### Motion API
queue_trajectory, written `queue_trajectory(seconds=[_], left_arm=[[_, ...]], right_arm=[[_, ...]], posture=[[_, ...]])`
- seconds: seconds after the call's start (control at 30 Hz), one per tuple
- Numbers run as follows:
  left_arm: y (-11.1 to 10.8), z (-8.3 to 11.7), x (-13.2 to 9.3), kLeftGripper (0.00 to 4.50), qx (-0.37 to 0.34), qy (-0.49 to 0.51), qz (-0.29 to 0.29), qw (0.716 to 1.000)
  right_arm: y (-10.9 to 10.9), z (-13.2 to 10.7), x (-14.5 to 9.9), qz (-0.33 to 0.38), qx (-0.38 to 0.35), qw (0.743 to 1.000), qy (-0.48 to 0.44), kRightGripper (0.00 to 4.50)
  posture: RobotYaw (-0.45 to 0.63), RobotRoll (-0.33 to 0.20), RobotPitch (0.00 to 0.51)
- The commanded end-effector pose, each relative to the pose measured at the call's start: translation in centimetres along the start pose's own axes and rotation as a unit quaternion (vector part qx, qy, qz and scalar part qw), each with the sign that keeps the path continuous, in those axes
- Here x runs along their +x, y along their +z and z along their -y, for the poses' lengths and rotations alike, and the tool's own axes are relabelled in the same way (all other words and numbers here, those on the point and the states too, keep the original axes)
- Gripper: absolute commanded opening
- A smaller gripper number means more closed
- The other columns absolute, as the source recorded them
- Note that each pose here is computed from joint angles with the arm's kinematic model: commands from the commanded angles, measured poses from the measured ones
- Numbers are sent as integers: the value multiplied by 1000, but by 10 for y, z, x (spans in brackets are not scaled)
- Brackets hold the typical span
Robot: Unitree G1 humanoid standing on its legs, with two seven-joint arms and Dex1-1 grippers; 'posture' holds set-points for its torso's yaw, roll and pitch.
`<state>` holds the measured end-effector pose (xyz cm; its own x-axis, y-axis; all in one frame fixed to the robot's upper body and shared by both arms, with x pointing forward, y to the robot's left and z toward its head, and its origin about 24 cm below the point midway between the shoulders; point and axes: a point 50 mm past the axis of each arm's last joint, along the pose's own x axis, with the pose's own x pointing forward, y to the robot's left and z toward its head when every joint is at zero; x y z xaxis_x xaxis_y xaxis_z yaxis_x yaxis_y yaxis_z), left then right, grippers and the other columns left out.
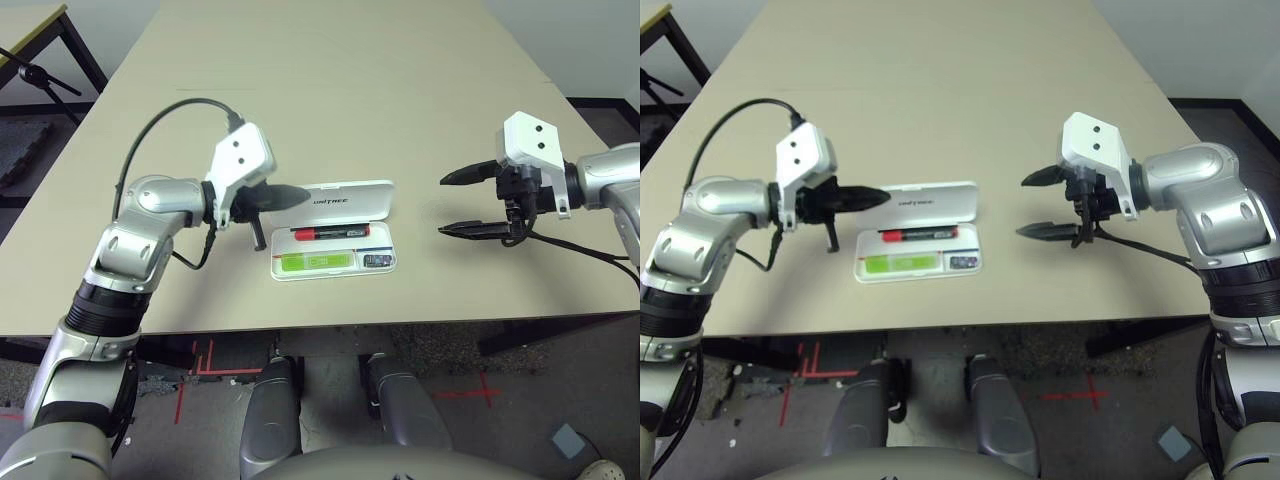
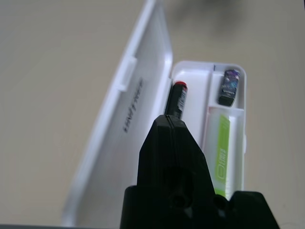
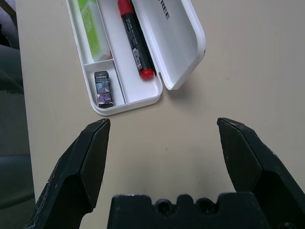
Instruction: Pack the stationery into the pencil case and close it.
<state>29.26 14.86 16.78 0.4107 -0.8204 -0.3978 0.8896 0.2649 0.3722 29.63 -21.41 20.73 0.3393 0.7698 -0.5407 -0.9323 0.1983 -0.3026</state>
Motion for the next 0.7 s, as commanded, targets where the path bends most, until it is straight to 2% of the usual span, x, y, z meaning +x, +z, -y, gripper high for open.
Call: queue_trajectory(seconds=[0.03,0.13,0.37,0.57,0.7], left_arm=[[1,1,7,31,1,9,11,1000],[3,0,-4,31,-15,-3,15,1000],[-29,21,-37,31,-49,-55,-74,995],[-49,-2,-66,31,-55,24,-123,991],[-58,-17,-74,31,-47,78,-137,986]], right_arm=[[-1,-1,2,-4,-2,1000,6,4500],[-1,0,0,-8,-2,1000,1,4500],[-4,0,-1,-11,0,1000,-5,4500],[-6,1,2,-12,-1,1000,-7,4500],[-6,3,4,-12,-4,1000,-7,4500]], posture=[[-124,0,150],[-128,0,149],[-126,0,151],[-114,0,152],[-110,0,150]])
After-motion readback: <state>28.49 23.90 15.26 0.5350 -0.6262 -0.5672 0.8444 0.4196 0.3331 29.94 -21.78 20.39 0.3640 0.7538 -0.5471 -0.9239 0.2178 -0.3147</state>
